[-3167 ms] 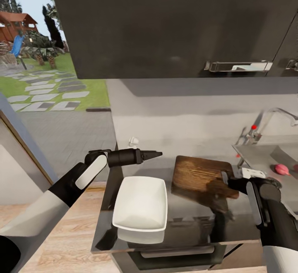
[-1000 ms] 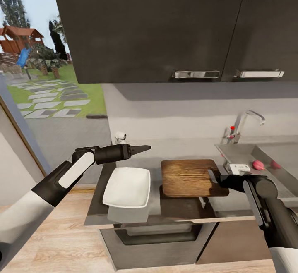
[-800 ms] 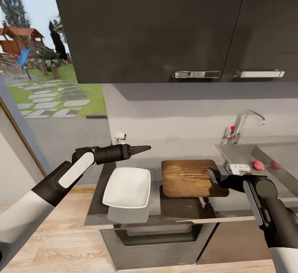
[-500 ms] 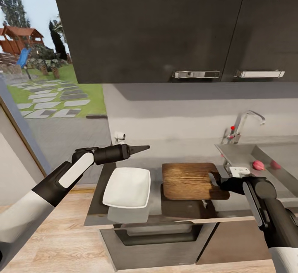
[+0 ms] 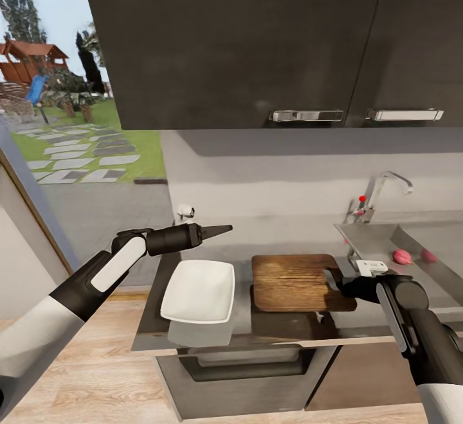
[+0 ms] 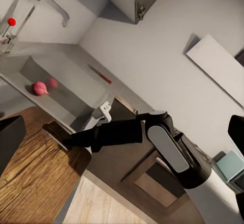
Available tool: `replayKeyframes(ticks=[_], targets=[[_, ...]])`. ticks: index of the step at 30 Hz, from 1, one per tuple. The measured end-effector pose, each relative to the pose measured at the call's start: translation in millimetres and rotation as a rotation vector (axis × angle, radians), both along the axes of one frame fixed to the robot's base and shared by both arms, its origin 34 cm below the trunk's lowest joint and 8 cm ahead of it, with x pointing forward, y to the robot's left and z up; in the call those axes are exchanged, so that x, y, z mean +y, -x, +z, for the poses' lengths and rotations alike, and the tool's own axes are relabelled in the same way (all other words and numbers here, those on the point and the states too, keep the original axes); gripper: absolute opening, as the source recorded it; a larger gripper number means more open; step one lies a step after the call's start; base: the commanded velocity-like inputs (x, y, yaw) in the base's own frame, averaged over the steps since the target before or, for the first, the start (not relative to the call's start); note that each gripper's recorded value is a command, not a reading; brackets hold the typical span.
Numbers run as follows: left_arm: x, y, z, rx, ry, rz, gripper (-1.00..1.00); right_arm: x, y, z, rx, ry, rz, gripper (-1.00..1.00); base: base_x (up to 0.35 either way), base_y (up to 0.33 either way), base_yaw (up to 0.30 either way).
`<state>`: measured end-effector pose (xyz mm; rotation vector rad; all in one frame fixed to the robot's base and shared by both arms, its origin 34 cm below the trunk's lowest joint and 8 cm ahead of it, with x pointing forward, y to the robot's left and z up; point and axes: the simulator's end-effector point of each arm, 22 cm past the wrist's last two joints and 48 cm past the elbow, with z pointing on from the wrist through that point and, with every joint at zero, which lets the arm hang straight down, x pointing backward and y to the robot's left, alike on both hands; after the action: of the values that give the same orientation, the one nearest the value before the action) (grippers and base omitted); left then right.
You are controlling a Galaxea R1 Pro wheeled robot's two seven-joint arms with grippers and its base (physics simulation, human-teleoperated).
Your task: In the kitchen, take the Vidalia onion out of the sink, dice it on the chopping board with the paring knife, put the diced onion into the bowl on the countertop, then place both the paring knife and the chopping board into the sink.
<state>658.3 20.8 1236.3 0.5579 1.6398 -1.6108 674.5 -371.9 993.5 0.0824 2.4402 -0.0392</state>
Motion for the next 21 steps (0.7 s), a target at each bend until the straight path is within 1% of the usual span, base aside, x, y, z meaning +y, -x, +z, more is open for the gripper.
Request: replayKeyframes(ticks=[3, 11, 16, 21], targets=[[-0.3, 0.1, 0.1, 0.0, 0.001, 0.0, 1.0, 1.5, -0.2, 0.1, -0.001, -0.007, 0.002, -1.0, 0.0, 0.058, 0.0], [-0.1, 0.1, 0.5, 0.0, 0.002, 0.0, 1.0, 1.0, -0.1, 0.1, 0.0, -0.005, 0.002, -1.0, 0.003, 0.021, 0.0], [-0.3, 0.0, 0.8, -0.002, 0.003, 0.001, 1.0, 1.8, -0.1, 0.1, -0.001, -0.009, 0.003, -1.0, 0.077, 0.132, 0.0], [-0.2, -0.3, 0.4, 0.0, 0.003, 0.001, 1.0, 1.0, -0.1, 0.2, -0.001, -0.006, 0.003, -1.0, 0.03, 0.04, 0.0]])
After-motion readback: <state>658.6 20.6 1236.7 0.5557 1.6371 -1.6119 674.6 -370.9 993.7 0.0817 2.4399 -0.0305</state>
